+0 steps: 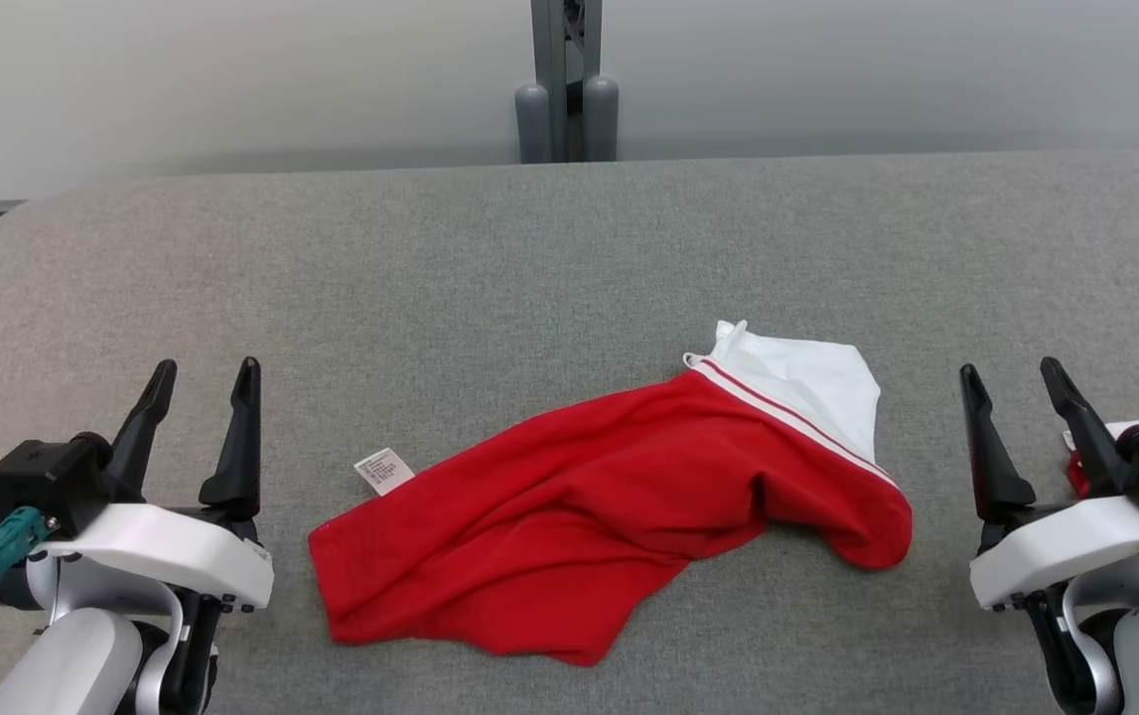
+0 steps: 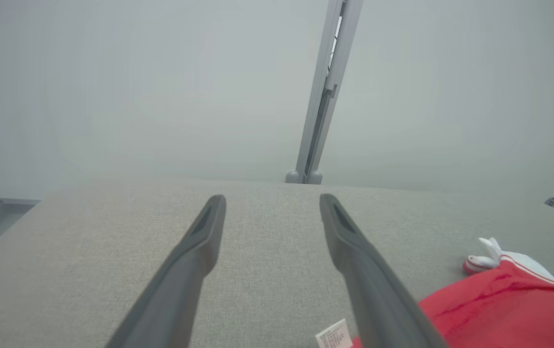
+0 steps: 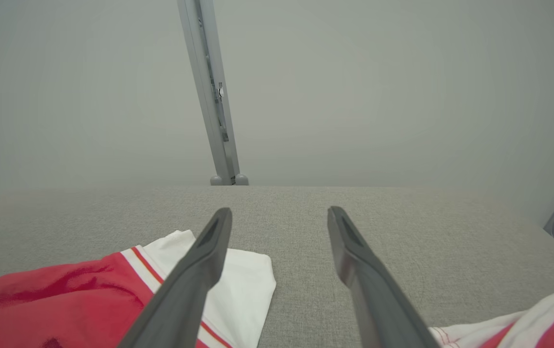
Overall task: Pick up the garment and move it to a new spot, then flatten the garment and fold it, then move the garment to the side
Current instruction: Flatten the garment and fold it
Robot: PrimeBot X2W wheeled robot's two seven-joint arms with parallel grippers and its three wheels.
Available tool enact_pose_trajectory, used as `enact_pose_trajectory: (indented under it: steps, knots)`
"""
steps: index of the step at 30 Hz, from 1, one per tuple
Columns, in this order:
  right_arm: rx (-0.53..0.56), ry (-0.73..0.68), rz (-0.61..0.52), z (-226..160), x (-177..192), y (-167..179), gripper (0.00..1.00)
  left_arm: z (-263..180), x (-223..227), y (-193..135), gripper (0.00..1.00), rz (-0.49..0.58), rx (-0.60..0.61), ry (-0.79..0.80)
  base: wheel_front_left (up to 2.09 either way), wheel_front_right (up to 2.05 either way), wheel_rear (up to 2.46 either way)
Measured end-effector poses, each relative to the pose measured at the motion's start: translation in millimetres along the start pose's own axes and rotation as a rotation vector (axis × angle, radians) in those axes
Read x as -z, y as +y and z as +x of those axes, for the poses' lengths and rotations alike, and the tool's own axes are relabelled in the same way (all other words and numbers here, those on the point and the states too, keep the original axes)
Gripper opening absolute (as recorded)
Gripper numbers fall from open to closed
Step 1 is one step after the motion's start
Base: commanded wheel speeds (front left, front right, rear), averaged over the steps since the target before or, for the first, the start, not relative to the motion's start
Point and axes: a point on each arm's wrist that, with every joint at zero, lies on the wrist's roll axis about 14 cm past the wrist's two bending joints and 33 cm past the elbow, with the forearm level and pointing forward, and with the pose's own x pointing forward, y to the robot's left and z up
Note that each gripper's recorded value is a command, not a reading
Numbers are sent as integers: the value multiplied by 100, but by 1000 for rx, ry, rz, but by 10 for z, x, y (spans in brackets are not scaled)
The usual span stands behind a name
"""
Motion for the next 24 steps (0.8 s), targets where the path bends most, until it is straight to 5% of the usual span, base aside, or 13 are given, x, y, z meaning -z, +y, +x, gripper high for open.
enact_pose_trajectory:
  steps: [9,24]
  knots:
    - [-17,-21,10,-277,-99,119,100,-262,-498,-143,100,73,-6,-171,0,0,0]
    - [18,-38,31,-743,-171,89,100,-703,-166,-78,100,75,-62,-86,0,0,0]
